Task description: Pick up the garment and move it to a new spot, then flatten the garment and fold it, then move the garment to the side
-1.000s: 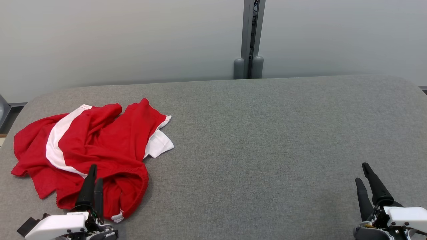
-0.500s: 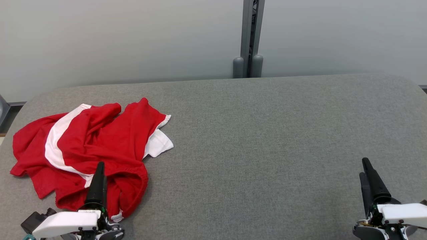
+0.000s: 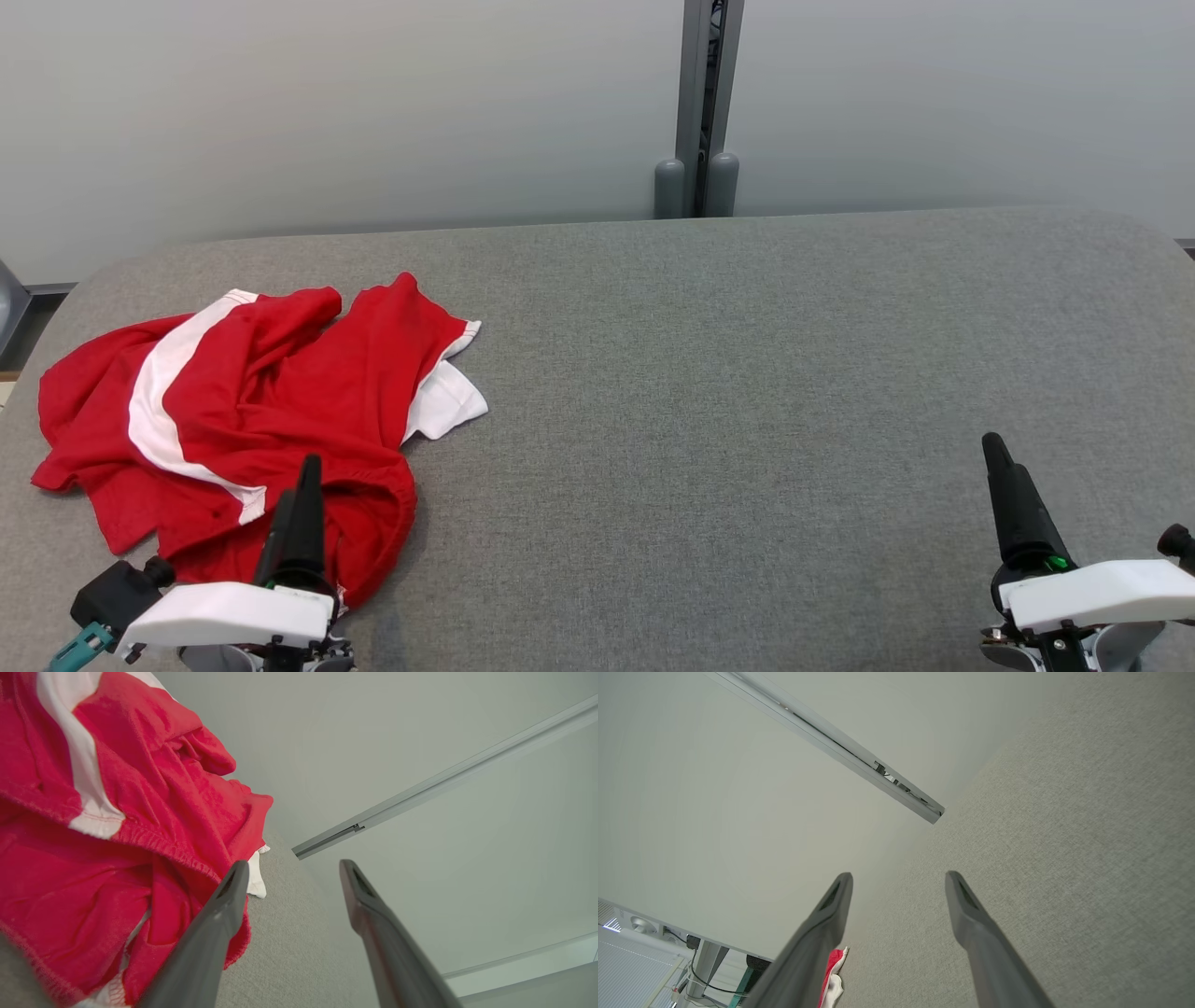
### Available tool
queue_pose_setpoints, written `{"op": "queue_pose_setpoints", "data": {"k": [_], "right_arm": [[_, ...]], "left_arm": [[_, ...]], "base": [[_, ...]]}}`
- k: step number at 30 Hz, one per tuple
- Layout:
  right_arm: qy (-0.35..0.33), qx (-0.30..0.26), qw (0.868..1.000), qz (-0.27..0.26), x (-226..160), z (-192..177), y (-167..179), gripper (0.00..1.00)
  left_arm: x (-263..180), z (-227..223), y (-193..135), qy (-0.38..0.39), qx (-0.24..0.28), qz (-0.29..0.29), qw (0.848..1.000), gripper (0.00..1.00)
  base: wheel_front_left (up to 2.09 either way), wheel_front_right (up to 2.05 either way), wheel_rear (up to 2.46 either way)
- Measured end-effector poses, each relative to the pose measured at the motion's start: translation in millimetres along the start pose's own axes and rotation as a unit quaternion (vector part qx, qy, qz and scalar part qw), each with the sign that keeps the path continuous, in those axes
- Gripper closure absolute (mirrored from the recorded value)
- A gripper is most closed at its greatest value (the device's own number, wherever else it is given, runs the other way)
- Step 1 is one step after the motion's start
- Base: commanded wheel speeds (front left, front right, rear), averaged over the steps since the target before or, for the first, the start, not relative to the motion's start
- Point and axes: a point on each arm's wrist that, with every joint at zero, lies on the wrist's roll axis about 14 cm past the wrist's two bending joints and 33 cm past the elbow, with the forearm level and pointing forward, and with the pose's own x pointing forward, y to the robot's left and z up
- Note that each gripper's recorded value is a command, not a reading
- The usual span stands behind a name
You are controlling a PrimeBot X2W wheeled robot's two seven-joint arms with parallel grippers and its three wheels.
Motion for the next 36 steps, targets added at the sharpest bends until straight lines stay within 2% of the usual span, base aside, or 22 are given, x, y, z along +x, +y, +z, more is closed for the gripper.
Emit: {"op": "queue_pose_setpoints", "data": {"k": [4, 12, 36], "right_arm": [[-0.004, -0.066, 0.998, 0.005, 0, 3, 3, 0.0], [-0.019, -0.145, 0.989, 0.006, -1, 10, 3, 0.0], [-0.04, -0.302, 0.952, 0.041, -3, 13, 23, 0.0]], "left_arm": [[-3, -3, 6, 0.006, 0.074, 0.011, 0.997, 0.0], [-6, -2, 10, 0.002, 0.15, 0.02, 0.988, 0.0], [-14, 7, 4, -0.027, 0.296, 0.004, 0.955, 0.0]], "base": [[0.0, 0.0, 0.0], [0.0, 0.0, 0.0], [0.0, 0.0, 0.0]]}}
